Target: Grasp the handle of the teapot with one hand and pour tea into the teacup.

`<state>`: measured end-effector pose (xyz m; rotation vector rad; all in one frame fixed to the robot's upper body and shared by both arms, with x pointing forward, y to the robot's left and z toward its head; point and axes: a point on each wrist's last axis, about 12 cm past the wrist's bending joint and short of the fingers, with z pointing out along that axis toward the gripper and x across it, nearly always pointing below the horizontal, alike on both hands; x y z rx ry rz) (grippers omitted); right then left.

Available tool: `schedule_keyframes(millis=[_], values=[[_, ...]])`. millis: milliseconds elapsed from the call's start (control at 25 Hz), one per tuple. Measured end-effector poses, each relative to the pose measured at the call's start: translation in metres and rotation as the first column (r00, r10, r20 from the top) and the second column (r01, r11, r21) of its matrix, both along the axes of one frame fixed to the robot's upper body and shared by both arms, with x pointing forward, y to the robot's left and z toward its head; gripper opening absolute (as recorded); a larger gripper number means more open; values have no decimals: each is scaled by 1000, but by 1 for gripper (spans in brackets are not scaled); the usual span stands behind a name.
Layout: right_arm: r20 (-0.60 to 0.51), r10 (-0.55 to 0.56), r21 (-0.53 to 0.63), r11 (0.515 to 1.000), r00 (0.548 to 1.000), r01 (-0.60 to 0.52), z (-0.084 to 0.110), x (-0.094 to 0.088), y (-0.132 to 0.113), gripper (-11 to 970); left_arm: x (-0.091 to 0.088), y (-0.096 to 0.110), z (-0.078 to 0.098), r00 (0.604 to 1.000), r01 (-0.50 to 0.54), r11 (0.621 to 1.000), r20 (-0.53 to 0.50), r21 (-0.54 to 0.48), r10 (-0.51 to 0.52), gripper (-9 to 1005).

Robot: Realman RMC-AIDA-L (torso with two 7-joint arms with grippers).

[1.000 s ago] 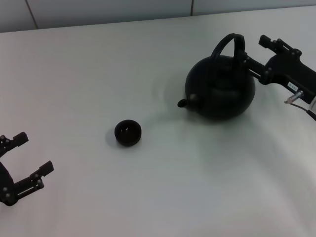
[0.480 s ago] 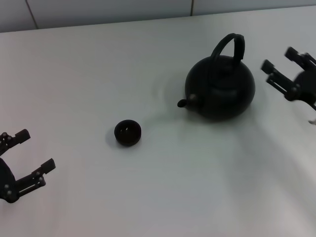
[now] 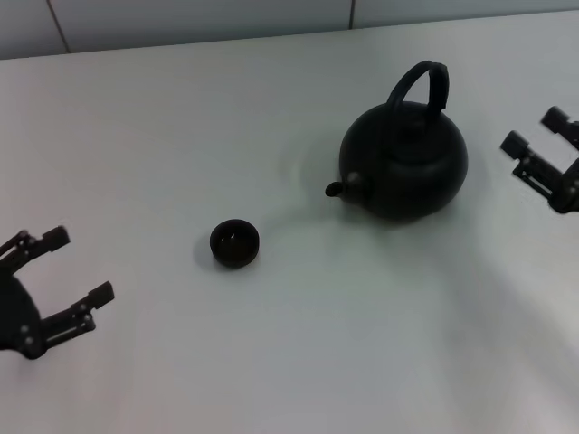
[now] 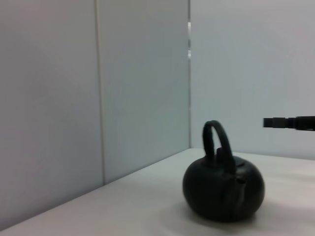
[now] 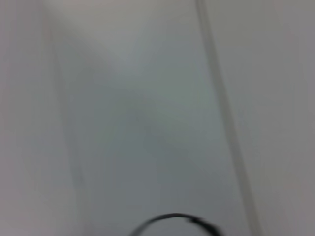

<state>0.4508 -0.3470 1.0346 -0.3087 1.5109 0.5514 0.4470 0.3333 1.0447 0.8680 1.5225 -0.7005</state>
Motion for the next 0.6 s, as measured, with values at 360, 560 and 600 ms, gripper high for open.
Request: schedule_keyframes(millis=[360, 560, 600], values=[[-266, 492, -116, 837, 829, -534, 42, 24, -5, 742, 66, -12, 34, 965, 218, 973, -169, 78, -202, 860], [-392, 534, -199, 746, 749, -636, 54, 48, -5, 742, 97, -20, 53, 925, 314, 933, -278, 179, -258, 860], [-397, 536, -210, 738, 746, -642, 57, 52, -5, 742, 102, -23, 56, 922, 323, 924, -287, 204, -259, 860]])
